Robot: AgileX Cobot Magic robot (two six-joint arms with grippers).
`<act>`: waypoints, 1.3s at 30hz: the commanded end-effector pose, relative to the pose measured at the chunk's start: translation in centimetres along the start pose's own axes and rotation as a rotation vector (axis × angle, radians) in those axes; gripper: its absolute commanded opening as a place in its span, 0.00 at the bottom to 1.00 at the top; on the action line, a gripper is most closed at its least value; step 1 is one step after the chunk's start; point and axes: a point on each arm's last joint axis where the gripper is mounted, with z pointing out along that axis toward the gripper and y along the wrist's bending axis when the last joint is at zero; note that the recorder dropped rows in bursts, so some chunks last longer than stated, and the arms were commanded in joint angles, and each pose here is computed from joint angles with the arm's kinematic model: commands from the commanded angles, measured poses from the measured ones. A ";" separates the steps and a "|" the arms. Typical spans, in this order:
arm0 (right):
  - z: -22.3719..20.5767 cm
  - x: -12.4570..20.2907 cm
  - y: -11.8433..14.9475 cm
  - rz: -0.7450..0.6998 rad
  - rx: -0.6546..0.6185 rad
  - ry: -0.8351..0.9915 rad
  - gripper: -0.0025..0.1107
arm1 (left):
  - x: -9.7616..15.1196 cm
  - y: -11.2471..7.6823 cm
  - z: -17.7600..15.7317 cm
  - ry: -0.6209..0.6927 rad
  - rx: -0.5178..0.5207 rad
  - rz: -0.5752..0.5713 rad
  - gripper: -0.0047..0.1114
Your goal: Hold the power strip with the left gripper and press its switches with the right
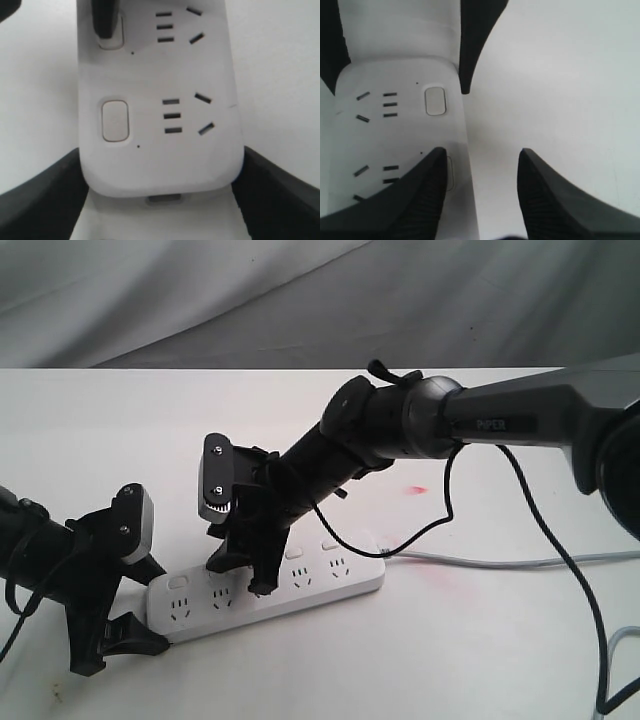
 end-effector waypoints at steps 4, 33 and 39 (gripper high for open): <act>0.5 1.0 0.1 -0.008 -0.017 0.027 0.40 | -0.2 0.1 0.0 -0.007 -0.001 0.005 0.50; 2.2 2.7 0.6 -0.006 -0.065 0.070 0.40 | -0.2 0.1 0.0 -0.007 -0.001 0.005 0.50; -1.4 -0.4 -0.1 -0.041 0.012 0.017 0.40 | -0.2 0.1 0.0 -0.007 -0.001 0.005 0.50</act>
